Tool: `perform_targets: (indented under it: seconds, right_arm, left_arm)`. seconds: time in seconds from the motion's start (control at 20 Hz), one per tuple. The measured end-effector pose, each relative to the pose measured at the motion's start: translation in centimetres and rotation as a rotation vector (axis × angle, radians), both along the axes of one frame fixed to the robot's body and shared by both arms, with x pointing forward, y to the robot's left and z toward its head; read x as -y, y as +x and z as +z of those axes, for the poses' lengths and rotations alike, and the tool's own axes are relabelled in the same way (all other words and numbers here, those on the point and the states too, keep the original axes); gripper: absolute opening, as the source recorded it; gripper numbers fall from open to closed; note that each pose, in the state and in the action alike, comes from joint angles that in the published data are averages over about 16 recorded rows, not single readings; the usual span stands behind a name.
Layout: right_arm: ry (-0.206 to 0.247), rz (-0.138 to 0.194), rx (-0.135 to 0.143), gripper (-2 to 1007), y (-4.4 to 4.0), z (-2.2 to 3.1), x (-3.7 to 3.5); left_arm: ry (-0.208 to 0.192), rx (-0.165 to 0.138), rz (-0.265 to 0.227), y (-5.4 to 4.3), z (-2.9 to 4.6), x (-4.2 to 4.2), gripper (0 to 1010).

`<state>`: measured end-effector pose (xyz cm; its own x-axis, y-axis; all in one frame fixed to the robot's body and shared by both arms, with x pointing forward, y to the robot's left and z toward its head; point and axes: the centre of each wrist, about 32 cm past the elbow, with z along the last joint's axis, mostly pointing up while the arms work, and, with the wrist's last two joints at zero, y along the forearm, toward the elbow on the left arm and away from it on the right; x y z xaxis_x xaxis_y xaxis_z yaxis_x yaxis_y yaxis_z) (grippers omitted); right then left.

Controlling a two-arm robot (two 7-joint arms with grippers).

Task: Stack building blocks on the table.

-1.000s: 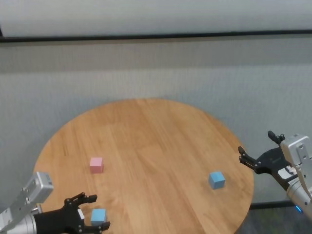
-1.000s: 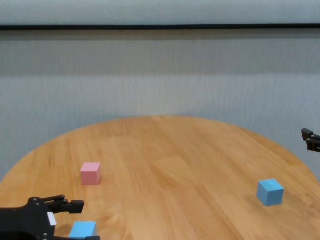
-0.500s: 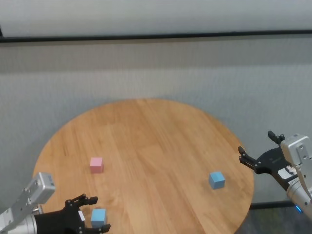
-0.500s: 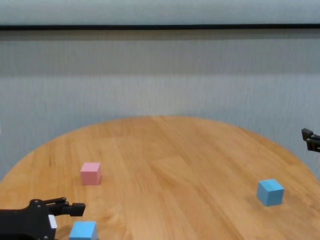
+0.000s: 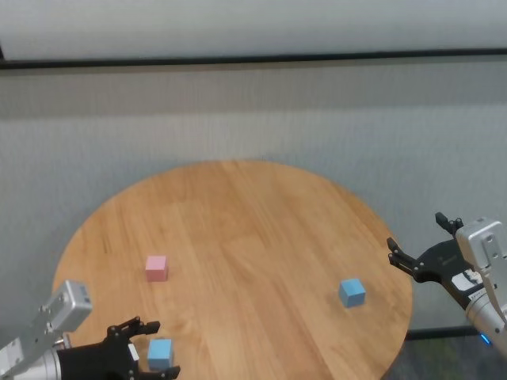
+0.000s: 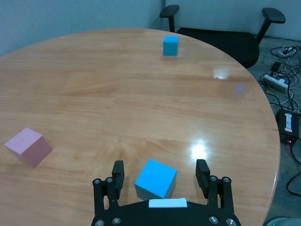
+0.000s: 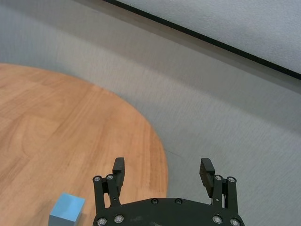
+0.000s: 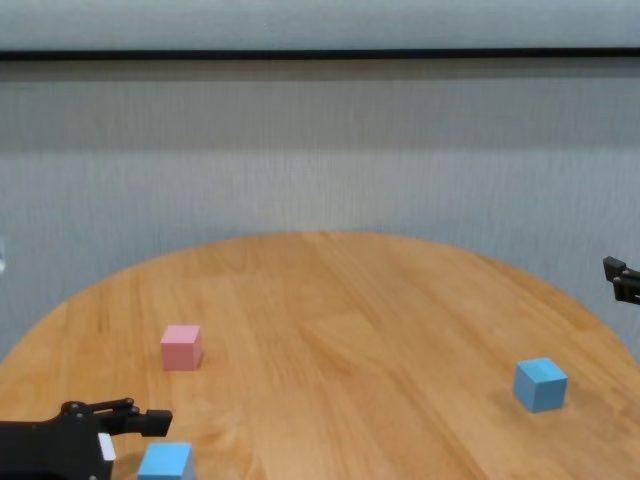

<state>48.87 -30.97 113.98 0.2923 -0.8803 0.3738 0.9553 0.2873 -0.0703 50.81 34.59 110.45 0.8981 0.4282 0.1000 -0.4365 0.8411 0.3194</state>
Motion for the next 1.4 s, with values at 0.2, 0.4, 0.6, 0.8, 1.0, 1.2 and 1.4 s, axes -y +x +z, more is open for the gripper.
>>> perform_targets:
  seconds: [0.2, 0.4, 0.6, 0.8, 1.0, 1.2, 1.4]
  right_arm:
    - [0.000, 0.000, 0.000, 1005, 0.00, 0.00, 0.00]
    - [0.000, 0.000, 0.000, 1005, 0.00, 0.00, 0.00]
    - [0.000, 0.000, 0.000, 1005, 0.00, 0.00, 0.00]
    - [0.000, 0.000, 0.000, 1005, 0.00, 0.00, 0.00]
    - [0.000, 0.000, 0.000, 1005, 0.00, 0.00, 0.00]
    - [0.000, 0.000, 0.000, 1005, 0.00, 0.00, 0.00]
    - [0.000, 0.000, 0.000, 1005, 0.00, 0.00, 0.00]
  left_arm:
    - [0.003, -0.002, -0.004, -0.07, -0.04, 0.05, 1003]
    - [0.005, -0.002, -0.011, -0.17, -0.08, 0.11, 1002]
    - [0.010, 0.000, -0.019, -0.30, -0.11, 0.18, 999]
    - [0.015, 0.004, -0.026, -0.42, -0.14, 0.25, 972]
    - [0.018, 0.007, -0.031, -0.52, -0.19, 0.29, 913]
    - [0.020, 0.009, -0.033, -0.61, -0.24, 0.32, 820]
    - [0.019, 0.009, -0.031, -0.66, -0.31, 0.31, 692]
